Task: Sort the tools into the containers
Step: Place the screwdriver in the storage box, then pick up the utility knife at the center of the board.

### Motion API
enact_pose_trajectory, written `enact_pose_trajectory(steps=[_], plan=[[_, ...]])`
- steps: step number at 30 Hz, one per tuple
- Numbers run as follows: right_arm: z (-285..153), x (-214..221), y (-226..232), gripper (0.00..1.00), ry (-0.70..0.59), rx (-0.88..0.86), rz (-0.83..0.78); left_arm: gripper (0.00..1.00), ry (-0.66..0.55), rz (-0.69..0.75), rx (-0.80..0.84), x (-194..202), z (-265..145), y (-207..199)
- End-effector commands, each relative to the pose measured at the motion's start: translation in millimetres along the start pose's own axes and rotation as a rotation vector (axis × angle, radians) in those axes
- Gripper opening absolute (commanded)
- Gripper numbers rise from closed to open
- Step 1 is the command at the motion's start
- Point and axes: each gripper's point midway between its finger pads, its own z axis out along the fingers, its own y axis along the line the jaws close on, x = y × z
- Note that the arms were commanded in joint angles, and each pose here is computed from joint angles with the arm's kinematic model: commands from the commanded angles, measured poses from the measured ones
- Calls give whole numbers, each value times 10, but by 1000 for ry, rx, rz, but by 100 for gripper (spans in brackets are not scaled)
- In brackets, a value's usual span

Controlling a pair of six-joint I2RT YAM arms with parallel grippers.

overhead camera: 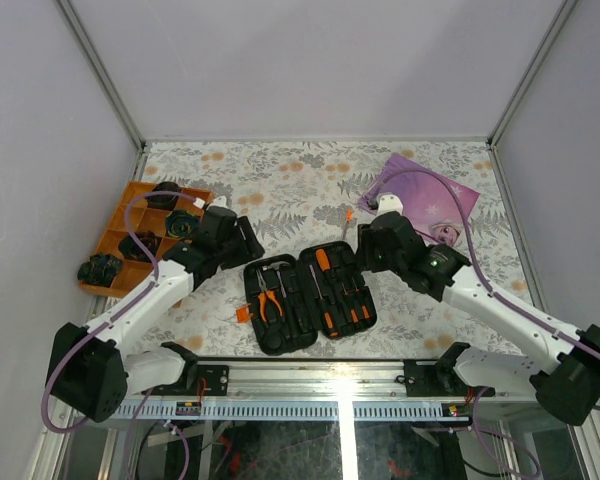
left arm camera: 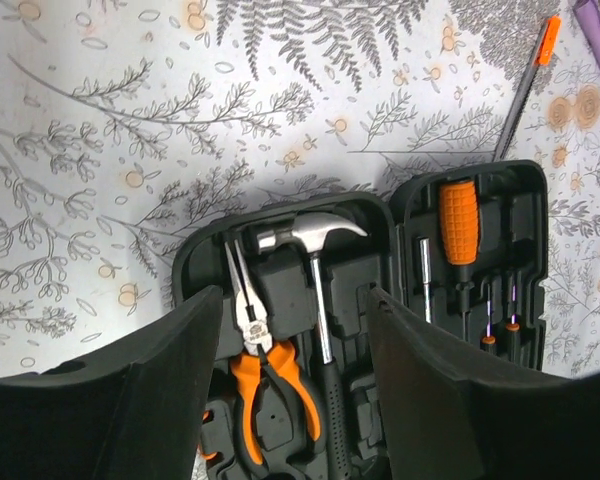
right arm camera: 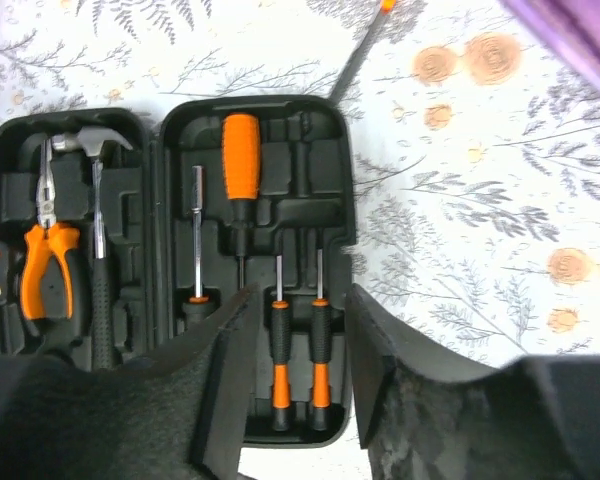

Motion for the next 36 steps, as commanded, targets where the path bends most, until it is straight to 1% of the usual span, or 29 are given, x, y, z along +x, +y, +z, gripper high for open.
enact_pose_trajectory(steps=[1, 5, 7, 8, 10, 12, 17, 21, 25, 29, 33, 36], plan=[[-64, -128, -345, 50, -114, 142, 45, 59, 0, 29, -20, -137, 31, -49], [-12, -146, -529, 54, -108, 144, 105, 64, 24, 43, -19, -155, 61, -100], [50, -181, -583, 55, -104, 139, 119, 73, 38, 63, 4, -159, 46, -152], [94, -197, -600, 56, -103, 135, 125, 74, 53, 82, 27, -142, 32, -195], [208, -230, -590, 57, -98, 110, 145, 74, 85, 124, 83, -114, -40, -290], [333, -332, -517, 58, -114, 74, 166, 73, 86, 159, 101, -109, -126, -300], [653, -541, -443, 60, -129, 77, 205, 75, 30, 220, 58, -136, -289, -130], [915, -635, -457, 60, -132, 109, 233, 75, 24, 259, 12, -82, -294, 29], [1214, -618, -486, 61, -81, 144, 248, 74, 41, 260, 2, -36, -292, 72], [1481, -572, -493, 61, -22, 168, 248, 73, 21, 264, -30, -68, -291, 132], [1695, -569, -485, 60, 32, 193, 239, 70, 17, 258, -63, -65, -287, 185], [1828, -541, -482, 60, 84, 207, 218, 70, 21, 264, -93, -42, -284, 223]])
